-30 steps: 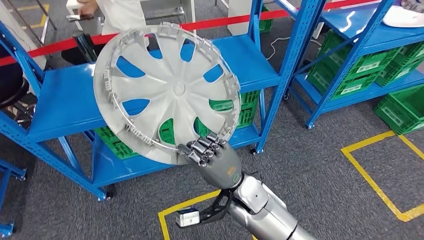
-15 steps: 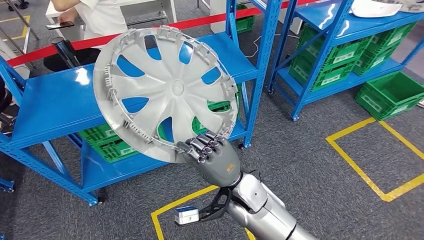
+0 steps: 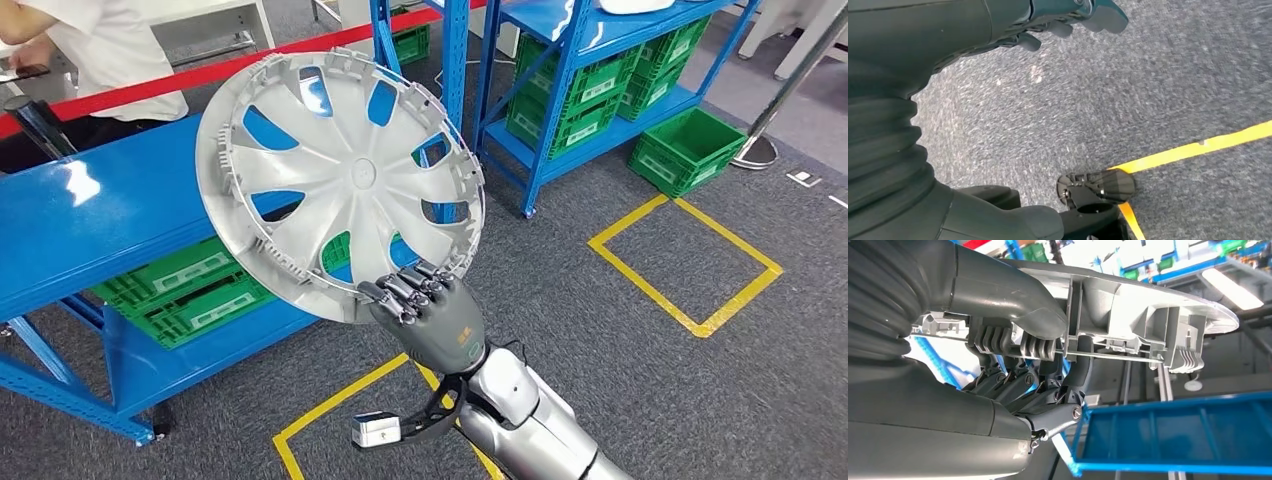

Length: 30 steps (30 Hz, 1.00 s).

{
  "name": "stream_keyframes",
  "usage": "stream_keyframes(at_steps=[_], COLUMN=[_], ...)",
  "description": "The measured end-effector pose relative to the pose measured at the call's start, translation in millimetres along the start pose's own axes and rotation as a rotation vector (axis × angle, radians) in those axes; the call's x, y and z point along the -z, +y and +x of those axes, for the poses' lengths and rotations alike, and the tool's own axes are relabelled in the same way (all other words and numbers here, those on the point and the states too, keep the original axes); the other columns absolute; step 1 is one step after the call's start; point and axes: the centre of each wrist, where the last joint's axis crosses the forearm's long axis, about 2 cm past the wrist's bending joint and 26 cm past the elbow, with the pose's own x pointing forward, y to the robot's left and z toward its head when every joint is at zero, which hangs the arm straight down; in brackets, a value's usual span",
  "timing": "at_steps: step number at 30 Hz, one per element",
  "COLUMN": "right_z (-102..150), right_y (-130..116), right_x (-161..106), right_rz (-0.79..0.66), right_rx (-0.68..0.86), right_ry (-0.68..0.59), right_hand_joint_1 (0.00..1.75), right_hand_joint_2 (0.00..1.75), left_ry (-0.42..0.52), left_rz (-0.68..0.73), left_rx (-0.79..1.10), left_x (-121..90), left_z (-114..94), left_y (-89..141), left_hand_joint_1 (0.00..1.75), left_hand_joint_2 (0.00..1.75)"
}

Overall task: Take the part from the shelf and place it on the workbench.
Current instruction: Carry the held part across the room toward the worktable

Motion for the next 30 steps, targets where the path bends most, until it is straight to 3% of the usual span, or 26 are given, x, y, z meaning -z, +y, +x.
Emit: stream_keyframes(at_steps=[30], right_z=[-0.6], right_y=[-7.5], right_x=[0.8], right_rz=[0.031], right_rx=[-0.021], right_ry=[0.003], right_hand_joint_1=[1.75], right_hand_joint_2=[1.75], left_ry=[0.009], left_rz=[-0.001], left_rx=[-0.035], left_x=[-3.0], left_z=[-0.4], left_y=[-5.0], left_hand_joint_1=[0.0], left_hand_joint_2=[1.75])
